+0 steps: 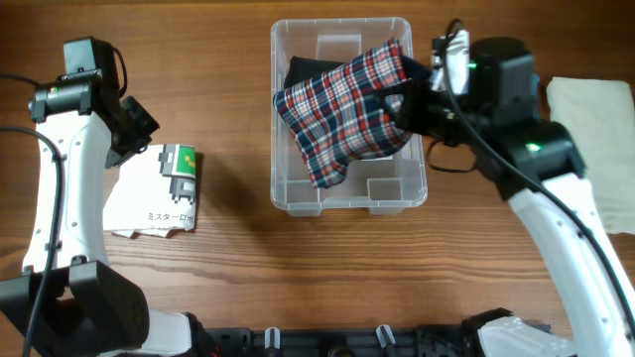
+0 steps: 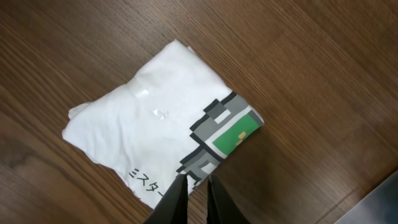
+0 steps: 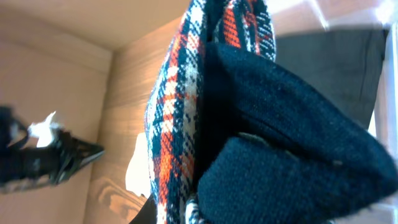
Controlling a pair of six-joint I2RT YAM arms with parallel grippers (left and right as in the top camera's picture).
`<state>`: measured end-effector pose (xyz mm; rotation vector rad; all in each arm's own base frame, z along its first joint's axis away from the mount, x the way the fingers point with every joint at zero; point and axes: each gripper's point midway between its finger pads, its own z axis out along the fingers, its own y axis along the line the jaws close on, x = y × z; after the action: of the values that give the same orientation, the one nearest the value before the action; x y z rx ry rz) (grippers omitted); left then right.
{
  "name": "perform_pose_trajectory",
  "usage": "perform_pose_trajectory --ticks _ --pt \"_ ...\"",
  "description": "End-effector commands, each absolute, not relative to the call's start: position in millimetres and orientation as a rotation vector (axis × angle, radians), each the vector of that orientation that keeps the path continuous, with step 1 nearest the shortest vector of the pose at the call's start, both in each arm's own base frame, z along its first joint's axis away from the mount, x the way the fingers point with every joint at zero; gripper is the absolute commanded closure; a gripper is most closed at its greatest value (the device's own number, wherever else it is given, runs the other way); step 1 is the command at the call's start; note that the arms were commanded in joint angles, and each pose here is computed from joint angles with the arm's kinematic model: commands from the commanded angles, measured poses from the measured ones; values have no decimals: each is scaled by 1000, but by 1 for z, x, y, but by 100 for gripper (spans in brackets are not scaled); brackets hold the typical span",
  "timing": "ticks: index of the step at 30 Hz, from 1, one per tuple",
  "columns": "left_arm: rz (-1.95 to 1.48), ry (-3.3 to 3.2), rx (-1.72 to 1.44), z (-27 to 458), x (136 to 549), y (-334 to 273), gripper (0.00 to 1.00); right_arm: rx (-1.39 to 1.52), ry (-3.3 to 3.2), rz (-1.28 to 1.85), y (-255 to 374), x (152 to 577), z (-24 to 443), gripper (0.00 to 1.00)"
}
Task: Pack container
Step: 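Grasp the plaid shirt with the right gripper and lift it, then lower the plaid shirt into the container's front half and release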
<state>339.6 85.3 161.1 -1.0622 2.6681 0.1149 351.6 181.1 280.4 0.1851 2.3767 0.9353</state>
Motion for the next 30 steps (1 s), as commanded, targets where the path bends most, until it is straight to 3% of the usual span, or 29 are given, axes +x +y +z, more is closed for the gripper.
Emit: perform_pose_trajectory --ticks 1,13,30 --pt "113 2681 -1052 161 338 85 88 399 2404 895 187 363 265 96" --pt "114 2686 -1054 160 336 85 89 589 2540 734 190 356 200 96" --pt "115 2689 -1055 160 335 85 89 494 2570 774 198 350 152 96"
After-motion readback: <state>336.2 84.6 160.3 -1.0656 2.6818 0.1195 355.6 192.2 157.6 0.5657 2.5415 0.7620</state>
